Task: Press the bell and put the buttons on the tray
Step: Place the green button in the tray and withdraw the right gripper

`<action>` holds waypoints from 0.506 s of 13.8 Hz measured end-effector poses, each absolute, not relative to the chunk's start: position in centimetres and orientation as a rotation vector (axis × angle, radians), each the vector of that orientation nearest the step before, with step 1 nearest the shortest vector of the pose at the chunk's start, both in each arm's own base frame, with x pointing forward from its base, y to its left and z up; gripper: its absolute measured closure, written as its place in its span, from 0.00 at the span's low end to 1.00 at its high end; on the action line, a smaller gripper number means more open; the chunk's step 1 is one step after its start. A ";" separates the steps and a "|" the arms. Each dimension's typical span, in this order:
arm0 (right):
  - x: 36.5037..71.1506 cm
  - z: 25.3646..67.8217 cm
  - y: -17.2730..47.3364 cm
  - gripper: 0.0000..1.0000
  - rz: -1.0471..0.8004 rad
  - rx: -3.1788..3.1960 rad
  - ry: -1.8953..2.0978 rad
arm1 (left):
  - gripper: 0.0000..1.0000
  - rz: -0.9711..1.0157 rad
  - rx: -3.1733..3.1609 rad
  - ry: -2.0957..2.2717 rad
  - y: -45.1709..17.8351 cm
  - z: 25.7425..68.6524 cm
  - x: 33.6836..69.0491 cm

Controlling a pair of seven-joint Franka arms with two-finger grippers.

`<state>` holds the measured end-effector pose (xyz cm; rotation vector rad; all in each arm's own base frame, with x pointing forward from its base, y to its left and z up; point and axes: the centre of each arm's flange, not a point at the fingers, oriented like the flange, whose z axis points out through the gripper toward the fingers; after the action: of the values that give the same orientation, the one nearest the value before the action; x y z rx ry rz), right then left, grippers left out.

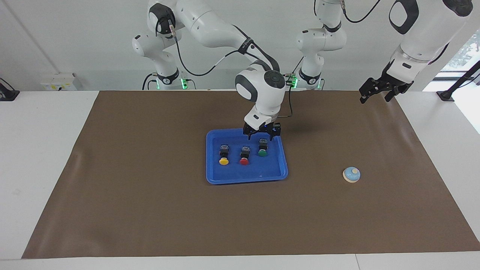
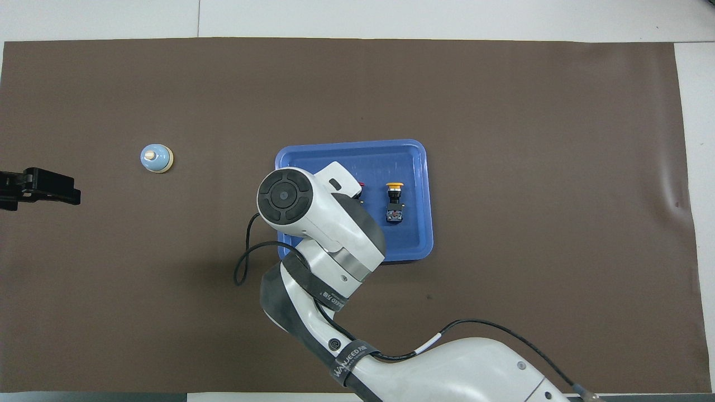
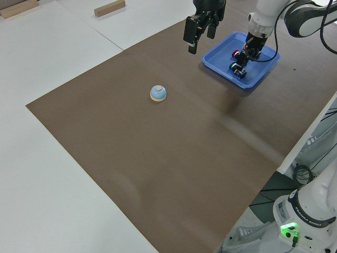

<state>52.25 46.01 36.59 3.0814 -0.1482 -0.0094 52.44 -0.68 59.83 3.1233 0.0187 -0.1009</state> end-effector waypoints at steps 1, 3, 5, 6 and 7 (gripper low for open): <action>53.3 38.4 44.4 0.00 -0.001 3.086 -0.198 | 0.00 -0.101 3.123 0.019 -0.7 59.8 52.4; 56.1 43.3 39.1 0.00 0.025 3.092 -0.332 | 0.00 -0.101 3.123 0.019 -0.7 59.8 52.4; 58.3 48.1 32.6 0.00 0.045 3.094 -0.399 | 0.00 -0.101 3.123 0.019 -0.7 59.8 52.4; 59.1 50.0 29.5 0.00 0.052 3.098 -0.393 | 0.00 -0.101 3.123 0.019 -0.7 59.8 52.4; 59.6 51.5 26.8 0.00 0.055 3.102 -0.374 | 0.00 -0.101 3.123 0.019 -0.7 59.8 52.4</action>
<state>59.62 26.78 51.51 3.1019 -0.3744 0.0552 52.44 -0.68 59.83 3.1233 0.0187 -0.1009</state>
